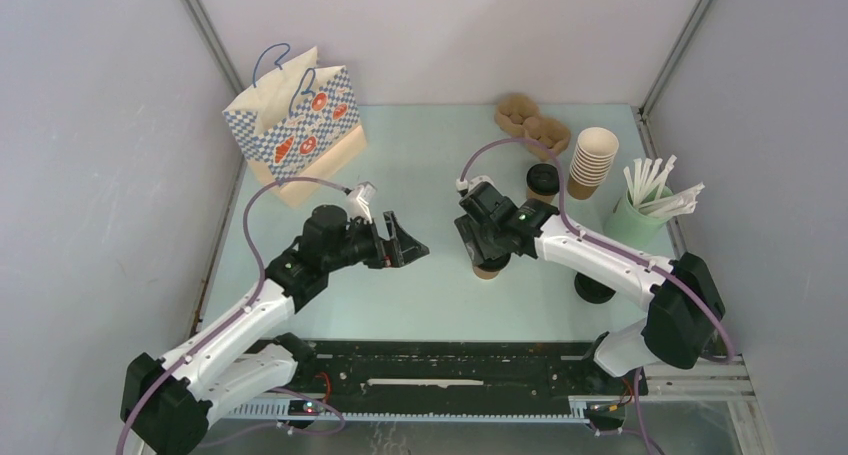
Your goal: Pack the takeout coffee
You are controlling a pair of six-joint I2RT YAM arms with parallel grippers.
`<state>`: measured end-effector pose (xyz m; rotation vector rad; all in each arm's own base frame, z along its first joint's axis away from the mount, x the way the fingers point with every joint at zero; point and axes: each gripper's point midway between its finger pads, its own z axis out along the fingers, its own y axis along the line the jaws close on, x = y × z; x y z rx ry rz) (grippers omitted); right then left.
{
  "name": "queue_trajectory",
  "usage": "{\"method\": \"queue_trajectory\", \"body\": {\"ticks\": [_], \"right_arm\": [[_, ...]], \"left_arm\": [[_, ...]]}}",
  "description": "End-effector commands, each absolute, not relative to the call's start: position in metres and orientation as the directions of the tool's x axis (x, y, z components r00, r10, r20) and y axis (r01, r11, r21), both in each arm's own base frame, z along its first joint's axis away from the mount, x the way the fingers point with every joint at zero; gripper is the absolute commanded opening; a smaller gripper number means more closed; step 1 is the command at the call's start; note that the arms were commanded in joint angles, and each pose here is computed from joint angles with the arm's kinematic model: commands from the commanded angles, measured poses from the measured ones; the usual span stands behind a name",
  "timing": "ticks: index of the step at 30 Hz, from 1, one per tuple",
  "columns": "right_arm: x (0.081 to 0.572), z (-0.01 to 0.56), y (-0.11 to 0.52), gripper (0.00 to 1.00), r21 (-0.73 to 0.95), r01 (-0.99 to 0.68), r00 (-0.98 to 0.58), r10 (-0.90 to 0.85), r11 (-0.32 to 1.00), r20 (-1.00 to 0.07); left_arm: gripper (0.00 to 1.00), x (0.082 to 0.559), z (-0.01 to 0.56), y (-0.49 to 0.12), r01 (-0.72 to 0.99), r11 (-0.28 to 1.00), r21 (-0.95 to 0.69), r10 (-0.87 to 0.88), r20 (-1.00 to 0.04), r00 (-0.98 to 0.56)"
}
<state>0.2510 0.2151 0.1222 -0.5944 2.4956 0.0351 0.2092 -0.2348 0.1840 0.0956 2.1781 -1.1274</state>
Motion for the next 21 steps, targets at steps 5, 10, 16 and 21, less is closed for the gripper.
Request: {"method": "queue_trajectory", "body": {"ticks": [5,10,16,21], "right_arm": [[0.263,0.135,0.225,0.62,-0.074,-0.428,-0.702,-0.383,0.901,-0.601],[0.263,0.130,0.218,0.62,-0.079,-0.414,-0.723,-0.381,0.907,-0.576],[0.261,0.139,0.215,0.63,-0.070,-0.409,-0.724,-0.371,0.910,-0.581],[0.261,0.135,0.214,0.63,-0.064,-0.409,-0.739,-0.372,0.910,-0.561]], "left_arm": [[1.00,0.204,0.194,-0.234,0.386,0.569,-0.726,-0.283,-0.614,-0.737],[1.00,0.202,0.191,-0.233,0.396,0.575,-0.716,-0.260,-0.619,-0.741],[1.00,0.201,0.187,-0.235,0.403,0.577,-0.711,-0.239,-0.619,-0.748],[1.00,0.201,0.189,-0.236,0.407,0.568,-0.715,-0.242,-0.618,-0.748]]}}
